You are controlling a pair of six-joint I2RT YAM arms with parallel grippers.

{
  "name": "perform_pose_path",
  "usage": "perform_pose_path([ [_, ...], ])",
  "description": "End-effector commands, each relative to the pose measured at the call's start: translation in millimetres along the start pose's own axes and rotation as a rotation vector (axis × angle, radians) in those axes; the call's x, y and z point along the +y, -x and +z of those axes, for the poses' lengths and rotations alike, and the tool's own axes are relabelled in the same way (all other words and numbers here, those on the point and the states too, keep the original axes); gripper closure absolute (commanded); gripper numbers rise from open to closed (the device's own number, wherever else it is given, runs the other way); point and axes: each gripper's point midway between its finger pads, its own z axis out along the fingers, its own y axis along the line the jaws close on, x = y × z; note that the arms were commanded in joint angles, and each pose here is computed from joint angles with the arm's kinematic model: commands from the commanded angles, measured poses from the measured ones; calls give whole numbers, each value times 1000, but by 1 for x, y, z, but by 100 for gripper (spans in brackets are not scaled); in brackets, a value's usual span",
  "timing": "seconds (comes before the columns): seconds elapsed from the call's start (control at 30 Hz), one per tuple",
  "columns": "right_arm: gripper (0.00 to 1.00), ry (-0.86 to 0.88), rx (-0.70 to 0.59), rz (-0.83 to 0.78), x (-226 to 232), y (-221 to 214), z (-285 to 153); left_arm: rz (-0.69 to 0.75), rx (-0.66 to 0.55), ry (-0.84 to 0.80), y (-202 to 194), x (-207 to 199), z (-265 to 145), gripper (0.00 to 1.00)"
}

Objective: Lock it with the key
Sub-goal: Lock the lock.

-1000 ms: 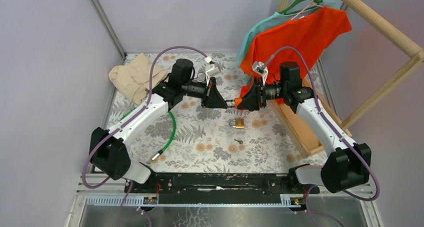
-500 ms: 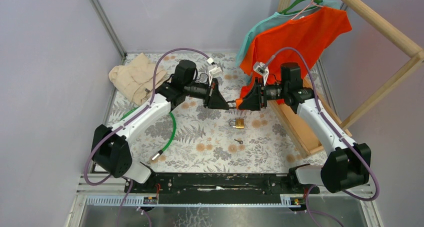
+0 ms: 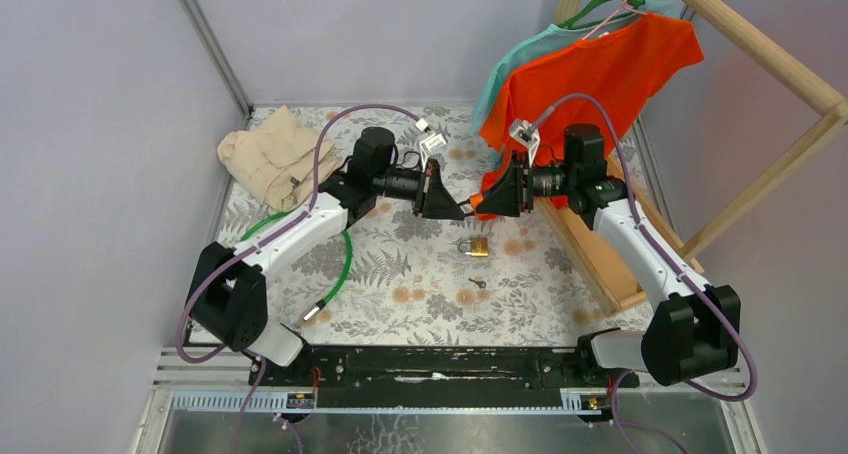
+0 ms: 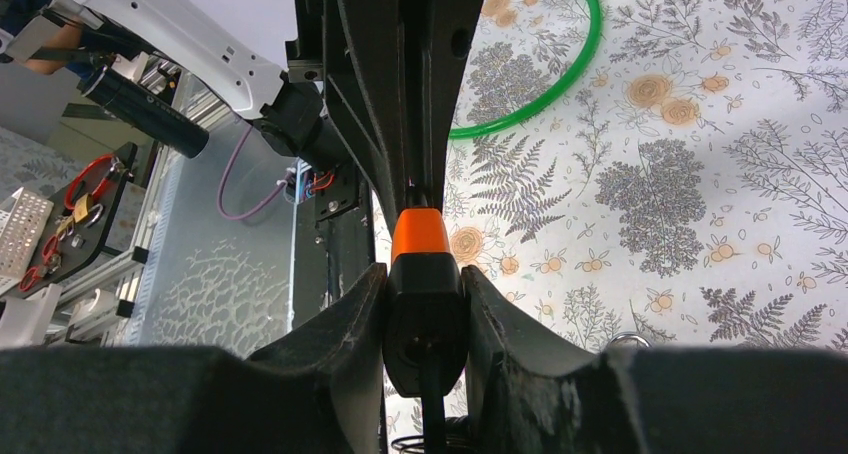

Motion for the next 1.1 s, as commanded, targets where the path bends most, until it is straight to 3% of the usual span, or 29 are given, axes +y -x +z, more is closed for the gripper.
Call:
perform_pose_path([
  [0.0, 100, 40, -5, -162, 13, 13, 5, 156, -33, -58, 21, -23, 12, 100],
  [0.53, 100, 60, -31, -138, 14, 8, 7, 239, -87, -50, 70, -38, -1, 100],
  [1.07, 100, 95, -176, -57, 12, 25, 15, 200, -149, -136, 89, -51, 16, 100],
])
